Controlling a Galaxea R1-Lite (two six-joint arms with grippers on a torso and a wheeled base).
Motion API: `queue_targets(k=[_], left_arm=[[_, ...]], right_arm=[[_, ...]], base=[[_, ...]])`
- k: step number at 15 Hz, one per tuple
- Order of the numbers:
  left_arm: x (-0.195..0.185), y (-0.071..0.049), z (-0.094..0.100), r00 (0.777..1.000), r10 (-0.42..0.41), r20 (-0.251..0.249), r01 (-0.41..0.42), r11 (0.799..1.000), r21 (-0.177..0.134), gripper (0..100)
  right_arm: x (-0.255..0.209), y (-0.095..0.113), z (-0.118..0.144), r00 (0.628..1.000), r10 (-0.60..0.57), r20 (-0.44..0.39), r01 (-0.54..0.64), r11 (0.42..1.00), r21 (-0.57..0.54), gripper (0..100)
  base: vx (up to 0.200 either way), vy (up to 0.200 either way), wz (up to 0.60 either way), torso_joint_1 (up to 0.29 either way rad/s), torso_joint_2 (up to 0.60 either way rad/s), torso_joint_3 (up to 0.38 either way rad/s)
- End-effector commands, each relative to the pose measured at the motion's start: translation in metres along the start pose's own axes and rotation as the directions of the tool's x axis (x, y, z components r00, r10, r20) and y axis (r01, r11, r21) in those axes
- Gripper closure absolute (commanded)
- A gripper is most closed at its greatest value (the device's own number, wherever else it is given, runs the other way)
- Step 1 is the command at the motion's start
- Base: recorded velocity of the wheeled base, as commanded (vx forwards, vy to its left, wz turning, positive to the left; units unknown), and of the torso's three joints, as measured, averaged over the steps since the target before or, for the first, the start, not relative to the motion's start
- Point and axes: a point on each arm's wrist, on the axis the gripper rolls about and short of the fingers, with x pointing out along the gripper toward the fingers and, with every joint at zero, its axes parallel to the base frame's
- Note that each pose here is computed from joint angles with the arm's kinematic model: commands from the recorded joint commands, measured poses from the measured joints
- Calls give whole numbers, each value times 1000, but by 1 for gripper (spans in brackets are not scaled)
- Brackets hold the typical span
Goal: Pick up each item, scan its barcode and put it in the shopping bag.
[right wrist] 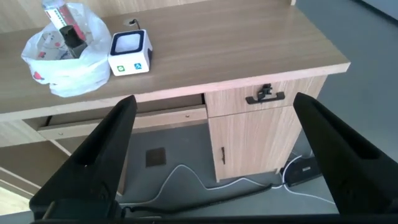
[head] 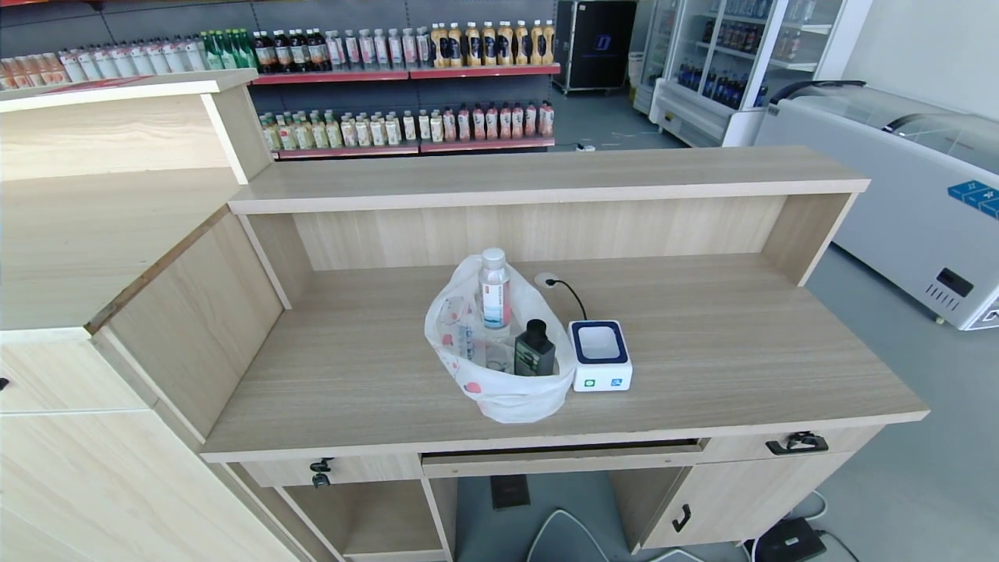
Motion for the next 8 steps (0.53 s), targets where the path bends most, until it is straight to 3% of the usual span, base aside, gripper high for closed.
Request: queue_targets(k=[1, 8], left_arm=[[0, 0, 0, 1000, 0, -1, 0, 1000, 0, 0], [0, 0, 0, 1000, 0, -1, 0, 1000, 0, 0]], right_arm=[[0, 0, 0, 1000, 0, -2, 0, 1000, -1, 0], [0, 0, 0, 1000, 0, -2, 0, 1000, 1, 0]], base=[[0, 0, 0, 0, 0, 0], [0, 0, 0, 0, 0, 0]])
